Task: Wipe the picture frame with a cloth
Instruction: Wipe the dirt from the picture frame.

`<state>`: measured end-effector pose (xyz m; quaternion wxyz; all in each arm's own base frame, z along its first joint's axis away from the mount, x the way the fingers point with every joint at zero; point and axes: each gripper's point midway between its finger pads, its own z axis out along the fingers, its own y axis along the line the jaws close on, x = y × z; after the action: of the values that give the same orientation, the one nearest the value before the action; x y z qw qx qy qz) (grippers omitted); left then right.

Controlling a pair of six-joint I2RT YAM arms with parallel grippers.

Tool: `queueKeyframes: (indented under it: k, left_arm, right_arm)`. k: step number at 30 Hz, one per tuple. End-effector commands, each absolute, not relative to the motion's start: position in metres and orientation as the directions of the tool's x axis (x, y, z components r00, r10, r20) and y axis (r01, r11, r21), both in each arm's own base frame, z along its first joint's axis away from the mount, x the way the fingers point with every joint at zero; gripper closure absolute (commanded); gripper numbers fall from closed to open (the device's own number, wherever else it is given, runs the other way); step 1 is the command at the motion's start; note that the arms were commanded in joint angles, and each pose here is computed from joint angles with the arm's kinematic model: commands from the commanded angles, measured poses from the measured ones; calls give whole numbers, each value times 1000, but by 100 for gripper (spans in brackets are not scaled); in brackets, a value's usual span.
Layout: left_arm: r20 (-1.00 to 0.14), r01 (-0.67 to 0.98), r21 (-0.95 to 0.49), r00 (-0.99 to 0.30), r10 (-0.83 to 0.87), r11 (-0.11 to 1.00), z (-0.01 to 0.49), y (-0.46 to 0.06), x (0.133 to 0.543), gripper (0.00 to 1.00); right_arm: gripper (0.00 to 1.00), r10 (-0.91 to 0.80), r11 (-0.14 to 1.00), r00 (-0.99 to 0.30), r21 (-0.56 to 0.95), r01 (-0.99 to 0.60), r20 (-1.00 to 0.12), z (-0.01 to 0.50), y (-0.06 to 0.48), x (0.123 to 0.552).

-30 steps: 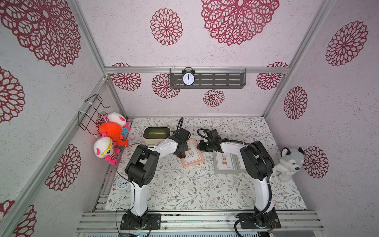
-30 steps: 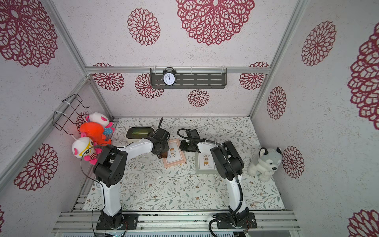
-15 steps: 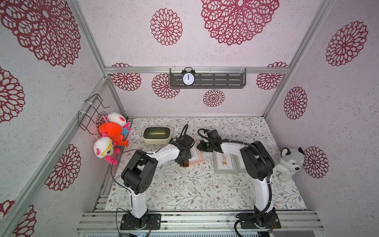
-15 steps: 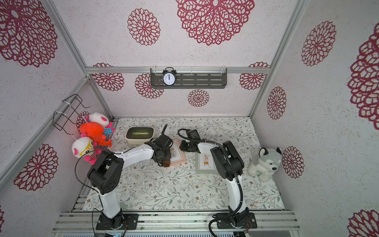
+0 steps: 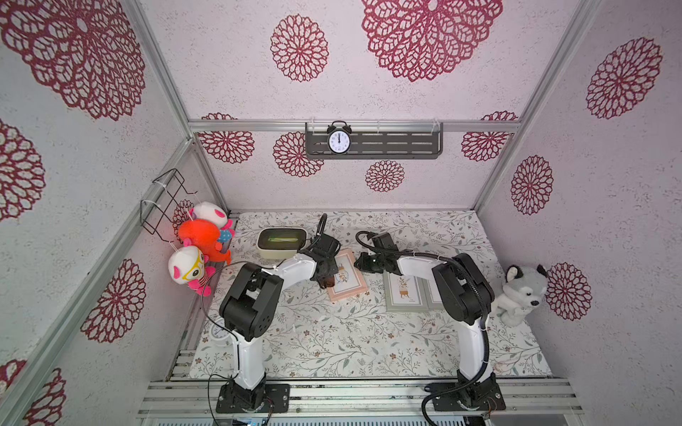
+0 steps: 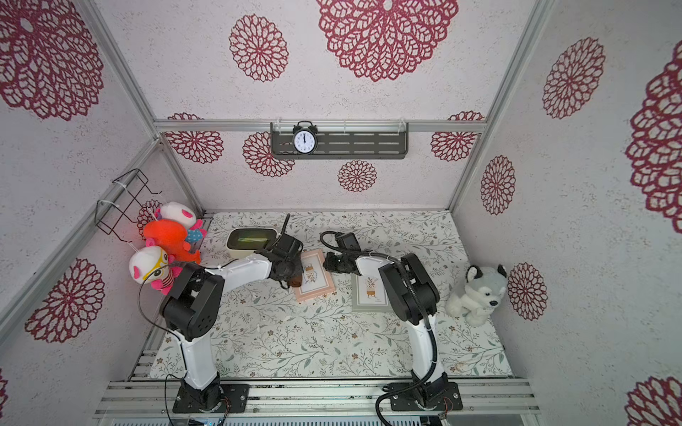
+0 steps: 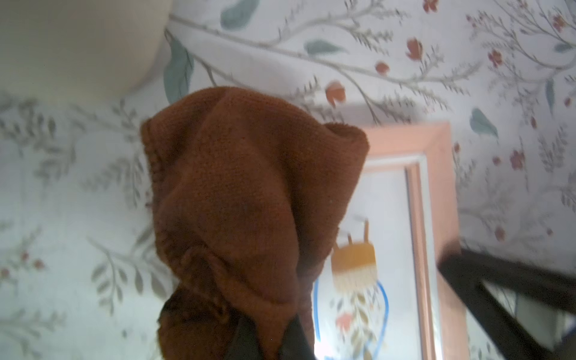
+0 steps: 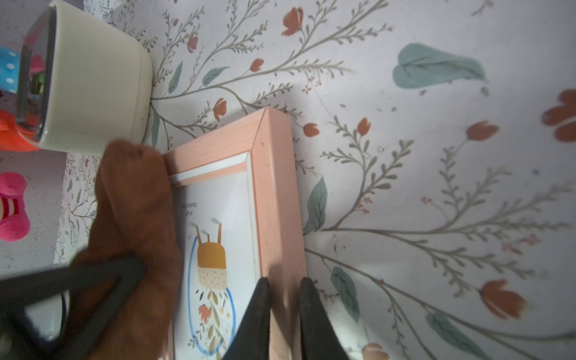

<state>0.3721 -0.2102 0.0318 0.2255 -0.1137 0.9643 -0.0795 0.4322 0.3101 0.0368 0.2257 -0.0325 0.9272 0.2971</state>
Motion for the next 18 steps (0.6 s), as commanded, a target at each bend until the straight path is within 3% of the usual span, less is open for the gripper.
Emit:
queueKeyframes:
  k: [1,4,7,13,18]
  left_arm:
    - [-219,-248,-85,-940,-261,965,-15,-196,285,100]
    - [-245,-241,-94,-935,-257,966,0,-196,282,100]
    - [-340,-203,-110,-912,-229,973,44,-194,307,100]
    - [-515,-106,-231,-830,-214,967,137,-201,342,100]
    - [-575,-15,-356,-785,-232,935,177,-205,359,100]
  right_arm:
    - [82,68,907,-959,418,-56,-276,-16,271,397]
    - [82,72,897,-957,438,-60,-280,-8,276,401]
    - [77,70,871,-942,481,-103,-329,28,287,416]
    - [61,142,757,-867,617,-215,-477,139,299,439]
    - [39,211,645,-806,698,-310,-553,202,289,427]
